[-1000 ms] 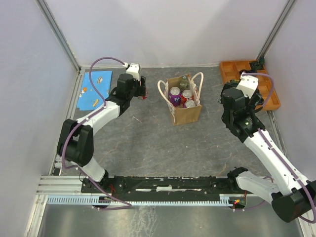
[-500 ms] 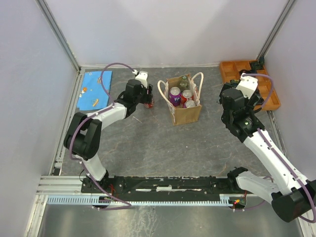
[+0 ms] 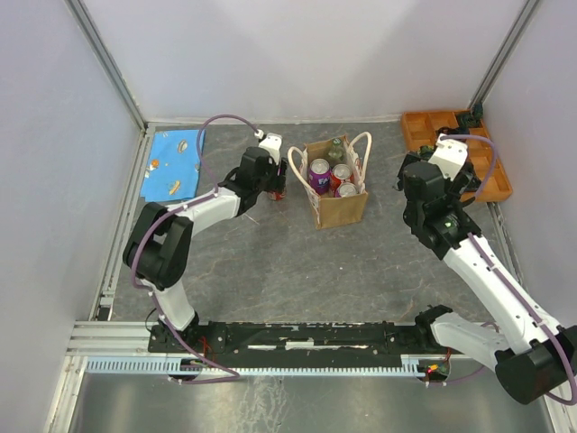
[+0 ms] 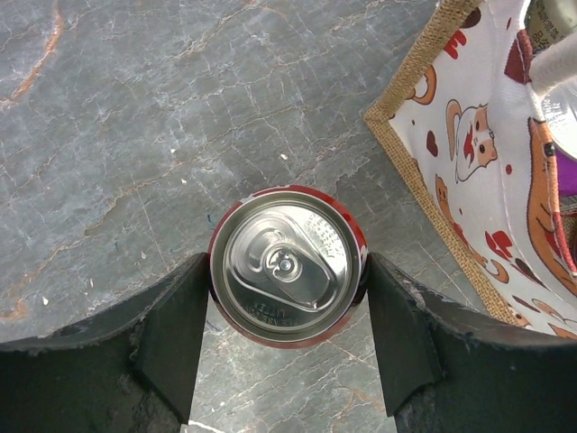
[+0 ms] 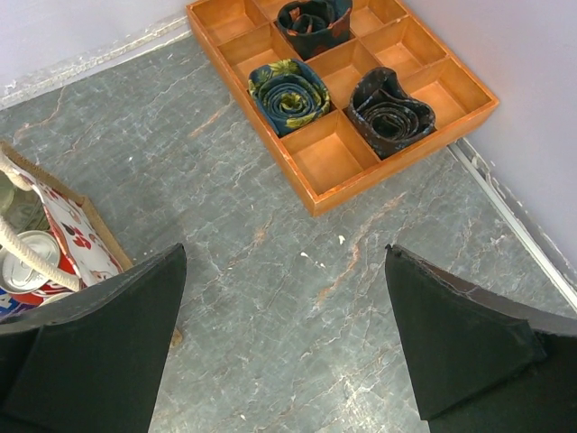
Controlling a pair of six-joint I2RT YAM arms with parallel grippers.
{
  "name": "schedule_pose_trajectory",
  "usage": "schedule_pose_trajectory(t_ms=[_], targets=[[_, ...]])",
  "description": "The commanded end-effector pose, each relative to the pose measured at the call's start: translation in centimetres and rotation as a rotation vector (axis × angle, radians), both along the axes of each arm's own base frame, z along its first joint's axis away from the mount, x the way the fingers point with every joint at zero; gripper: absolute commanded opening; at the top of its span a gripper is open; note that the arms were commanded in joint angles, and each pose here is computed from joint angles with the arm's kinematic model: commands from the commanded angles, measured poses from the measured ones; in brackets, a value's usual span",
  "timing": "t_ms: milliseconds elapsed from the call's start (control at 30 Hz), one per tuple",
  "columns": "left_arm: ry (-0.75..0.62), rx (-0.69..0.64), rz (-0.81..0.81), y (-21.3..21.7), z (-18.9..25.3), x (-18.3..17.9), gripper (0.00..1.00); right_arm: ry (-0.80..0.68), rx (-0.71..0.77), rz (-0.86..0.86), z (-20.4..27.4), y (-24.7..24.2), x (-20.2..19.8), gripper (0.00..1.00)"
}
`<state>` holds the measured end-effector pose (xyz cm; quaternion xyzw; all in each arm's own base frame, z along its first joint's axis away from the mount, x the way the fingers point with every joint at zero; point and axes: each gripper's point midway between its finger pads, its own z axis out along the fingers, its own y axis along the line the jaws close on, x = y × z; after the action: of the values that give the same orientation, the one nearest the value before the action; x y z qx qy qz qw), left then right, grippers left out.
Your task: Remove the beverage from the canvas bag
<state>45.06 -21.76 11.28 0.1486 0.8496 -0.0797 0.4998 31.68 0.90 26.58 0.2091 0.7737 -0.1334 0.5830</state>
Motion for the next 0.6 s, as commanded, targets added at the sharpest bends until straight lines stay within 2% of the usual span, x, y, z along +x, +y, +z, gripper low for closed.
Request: schedule_pose_trajectory(t_ms=[0,100,133,233,500,567], targets=[[-0.099,0.018,0.037,0.3,3.7,1.5,0.72,-0.024,0.031,0.005,0.4,0.3,0.4,0.99],[-0.109,0.038,0.052,0.8,4.5,1.6,0.75,-0.022,0.038,0.011,0.3,0.5,0.5,0.99],[-0.114,0.039,0.052,0.8,4.8,1.6,0.85,-0.021,0.04,0.012,0.2,0.6,0.6,0.99],[-0.131,0.041,0.055,0.9,6.0,1.6,1.0,-0.016,0.045,0.019,0.0,0.8,0.8,0.99],[-0.181,0.06,0.126,2.6,8.8,1.6,1.0,-0.01,0.045,0.029,0.0,1.0,1.0,0.99],[-0.219,0.082,0.176,3.8,10.7,1.7,0.96,-0.013,0.041,0.025,0.2,0.9,0.8,0.99]])
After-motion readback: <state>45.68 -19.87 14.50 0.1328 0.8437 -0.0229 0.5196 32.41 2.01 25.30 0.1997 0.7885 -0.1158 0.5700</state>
